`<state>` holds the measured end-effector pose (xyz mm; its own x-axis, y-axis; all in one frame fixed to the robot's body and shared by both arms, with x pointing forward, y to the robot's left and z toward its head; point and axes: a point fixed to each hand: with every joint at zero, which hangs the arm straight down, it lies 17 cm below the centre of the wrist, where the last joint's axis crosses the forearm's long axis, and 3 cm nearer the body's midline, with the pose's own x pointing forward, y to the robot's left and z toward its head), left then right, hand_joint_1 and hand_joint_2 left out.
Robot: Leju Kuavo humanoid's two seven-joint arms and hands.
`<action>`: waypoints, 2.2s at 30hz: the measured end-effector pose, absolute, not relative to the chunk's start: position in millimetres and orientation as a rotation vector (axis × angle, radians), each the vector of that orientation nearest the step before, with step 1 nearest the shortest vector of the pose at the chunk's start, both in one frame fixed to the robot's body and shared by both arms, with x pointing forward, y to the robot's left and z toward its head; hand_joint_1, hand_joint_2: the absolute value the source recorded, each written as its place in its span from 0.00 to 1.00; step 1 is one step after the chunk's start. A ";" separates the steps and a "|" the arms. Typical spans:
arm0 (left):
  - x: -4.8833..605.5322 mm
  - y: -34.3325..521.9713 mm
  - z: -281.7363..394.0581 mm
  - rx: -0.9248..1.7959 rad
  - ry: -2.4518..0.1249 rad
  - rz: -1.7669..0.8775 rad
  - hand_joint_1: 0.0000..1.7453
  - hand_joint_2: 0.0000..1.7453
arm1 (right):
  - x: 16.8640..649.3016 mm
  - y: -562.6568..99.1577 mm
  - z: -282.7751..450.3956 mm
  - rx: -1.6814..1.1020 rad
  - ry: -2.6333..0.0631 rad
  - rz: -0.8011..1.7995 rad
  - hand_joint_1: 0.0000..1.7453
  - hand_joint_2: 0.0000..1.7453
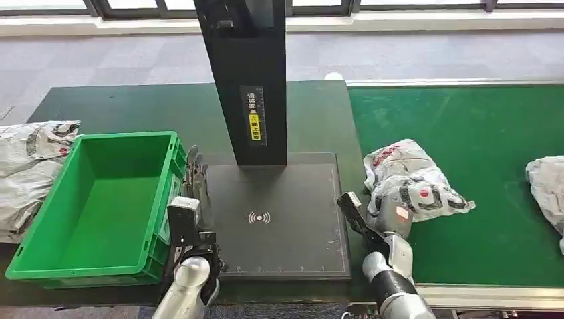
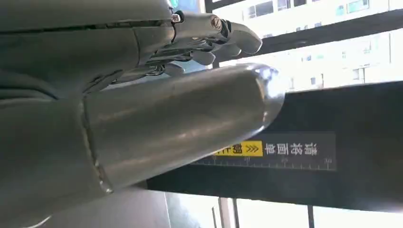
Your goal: Moved the parcel from conveyor to table for the left to box.
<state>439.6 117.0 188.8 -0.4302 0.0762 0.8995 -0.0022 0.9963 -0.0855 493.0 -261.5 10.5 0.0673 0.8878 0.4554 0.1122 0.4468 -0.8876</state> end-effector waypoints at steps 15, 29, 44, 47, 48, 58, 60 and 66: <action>382.5 187.0 263.2 0.277 -2.282 0.290 0.00 0.00 | 464.5 -228.6 149.4 -0.627 -1.962 0.327 1.00 1.00; 375.2 190.6 268.9 0.278 -2.298 0.300 0.00 0.00 | 452.8 -219.9 176.4 -0.606 -2.043 0.299 1.00 1.00; 382.7 195.0 287.5 0.260 -2.325 0.372 0.00 0.00 | 428.3 -42.3 226.1 -0.008 -2.233 0.442 1.00 1.00; 391.6 193.0 297.7 0.241 -2.343 0.386 0.00 0.00 | 425.1 -11.8 219.0 0.172 -2.157 0.424 1.00 1.00; 395.3 191.3 300.5 0.231 -2.349 0.385 0.00 0.00 | 423.4 -3.9 213.8 0.210 -2.136 0.430 1.00 1.00; 415.1 178.3 309.4 0.183 -2.363 0.359 0.00 0.00 | 423.6 28.4 175.5 0.294 -1.984 0.521 0.05 1.00; 416.8 175.8 309.0 0.178 -2.361 0.355 0.00 0.00 | 425.2 30.6 167.9 0.292 -1.950 0.534 0.00 1.00; 418.2 169.7 306.3 0.177 -2.358 0.329 0.00 0.00 | 423.2 41.4 149.3 0.338 -1.876 0.583 0.00 1.00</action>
